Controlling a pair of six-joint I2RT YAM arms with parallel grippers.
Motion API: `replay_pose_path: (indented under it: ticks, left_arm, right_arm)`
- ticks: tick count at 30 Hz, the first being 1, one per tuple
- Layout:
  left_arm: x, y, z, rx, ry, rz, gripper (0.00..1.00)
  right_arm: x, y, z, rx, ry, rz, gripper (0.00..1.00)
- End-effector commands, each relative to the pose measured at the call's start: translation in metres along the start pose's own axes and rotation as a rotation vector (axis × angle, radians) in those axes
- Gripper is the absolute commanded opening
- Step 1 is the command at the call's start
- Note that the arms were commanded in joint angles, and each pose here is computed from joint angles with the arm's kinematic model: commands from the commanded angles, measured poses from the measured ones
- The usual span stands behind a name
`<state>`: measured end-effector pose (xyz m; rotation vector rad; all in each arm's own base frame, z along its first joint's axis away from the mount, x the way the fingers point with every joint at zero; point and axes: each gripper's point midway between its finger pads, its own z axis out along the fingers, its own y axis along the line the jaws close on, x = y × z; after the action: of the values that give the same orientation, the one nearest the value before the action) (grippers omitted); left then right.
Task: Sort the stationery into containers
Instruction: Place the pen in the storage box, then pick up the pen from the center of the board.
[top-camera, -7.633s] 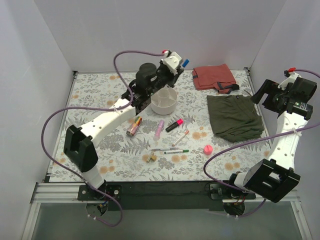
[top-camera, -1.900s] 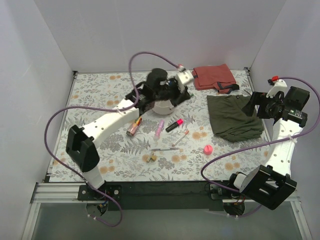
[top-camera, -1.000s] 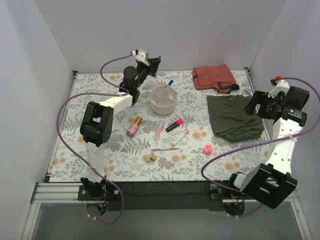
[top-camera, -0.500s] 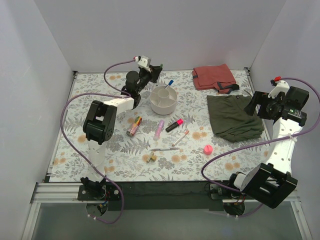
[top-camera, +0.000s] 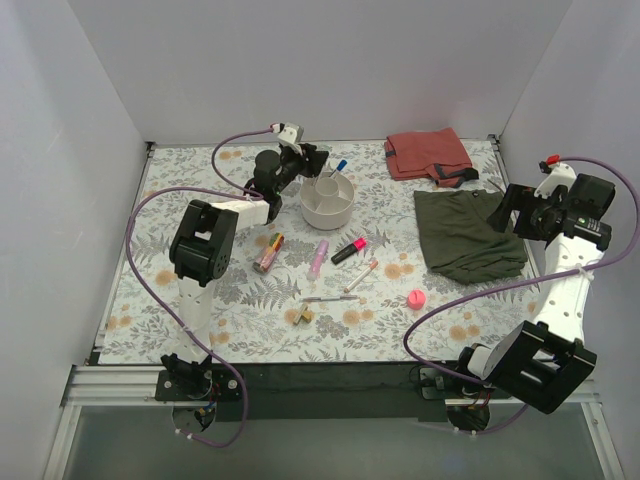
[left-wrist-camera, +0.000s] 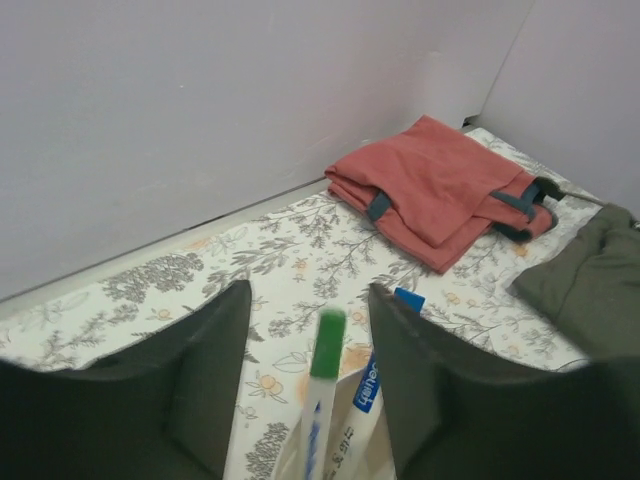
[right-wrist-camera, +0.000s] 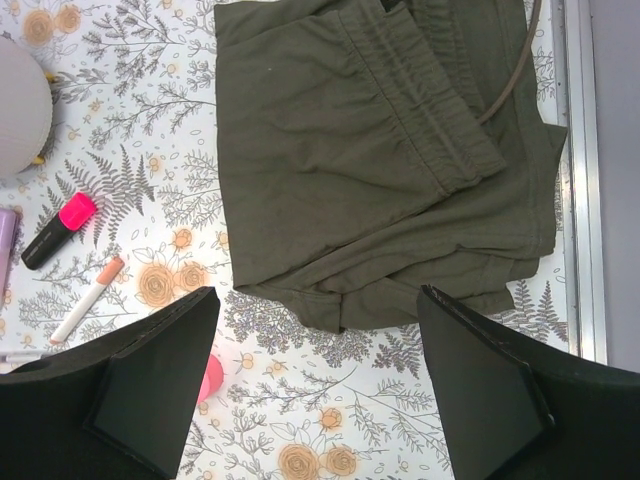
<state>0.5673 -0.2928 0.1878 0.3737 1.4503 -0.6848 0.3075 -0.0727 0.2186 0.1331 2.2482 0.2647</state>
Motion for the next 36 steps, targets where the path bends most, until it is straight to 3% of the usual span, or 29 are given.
replay_pose_path:
  ticks: [1, 6, 9, 10, 12, 13, 14, 16, 17, 18, 22, 24, 25, 27, 32, 36]
  left_arm:
    - [-0.012, -0.008, -0.004, 0.018, -0.015, 0.007, 0.58]
    - [-0.039, -0.013, -0.012, 0.012, -0.054, 0.037, 0.72]
    - [-0.086, -0.018, -0.024, -0.002, -0.135, 0.123, 0.74]
    - [-0.126, -0.027, -0.034, 0.002, -0.203, 0.161, 0.75]
    - [-0.15, -0.039, -0.049, 0.023, -0.236, 0.208, 0.75]
    - [-0.157, -0.046, -0.057, 0.042, -0.225, 0.215, 0.75]
    - [-0.189, -0.071, -0.074, 0.122, -0.265, 0.245, 0.75]
    - [-0.178, -0.092, -0.094, 0.218, -0.18, 0.244, 0.75]
    - [-0.198, -0.111, -0.113, 0.274, -0.189, 0.252, 0.75]
    - [-0.189, -0.132, -0.126, 0.386, -0.139, 0.233, 0.73]
    - [-0.128, -0.169, -0.17, 0.485, 0.178, 0.031, 0.67]
    - [-0.103, -0.187, -0.18, 0.496, 0.291, -0.002, 0.66]
    - [-0.08, -0.192, -0.191, 0.484, 0.405, -0.03, 0.62]
    - [-0.043, -0.218, -0.207, 0.544, 0.538, 0.012, 0.58]
    - [0.009, -0.251, -0.222, 0.604, 0.65, 0.143, 0.57]
    - [0.051, -0.261, -0.216, 0.597, 0.796, 0.156, 0.53]
  right_arm:
    - [-0.004, 0.0, 0.003, -0.009, -0.026, -0.011, 0.89]
    - [-0.006, 0.001, 0.004, -0.019, -0.034, -0.009, 0.89]
    - [-0.007, 0.003, 0.003, -0.025, -0.041, -0.014, 0.89]
    - [-0.009, 0.004, 0.002, -0.028, -0.046, -0.018, 0.89]
    - [-0.008, 0.006, 0.001, -0.034, -0.051, -0.025, 0.89]
    - [-0.008, 0.007, 0.0, -0.037, -0.055, -0.029, 0.89]
    - [-0.008, 0.008, -0.001, -0.041, -0.058, -0.033, 0.89]
    - [-0.004, 0.01, -0.002, -0.05, -0.059, -0.034, 0.89]
    - [-0.004, 0.012, -0.003, -0.056, -0.063, -0.036, 0.89]
    - [-0.004, 0.013, -0.004, -0.055, -0.066, -0.033, 0.88]
    - [-0.005, 0.013, -0.009, -0.038, -0.077, -0.039, 0.88]
    - [-0.004, 0.016, -0.012, -0.039, -0.082, -0.052, 0.87]
    - [-0.002, 0.018, -0.013, -0.05, -0.079, -0.077, 0.87]
    - [0.008, 0.029, -0.013, -0.096, -0.057, -0.124, 0.86]
    - [0.019, 0.025, -0.011, -0.047, -0.027, -0.188, 0.84]
    - [0.024, 0.029, -0.012, -0.06, -0.031, -0.185, 0.84]
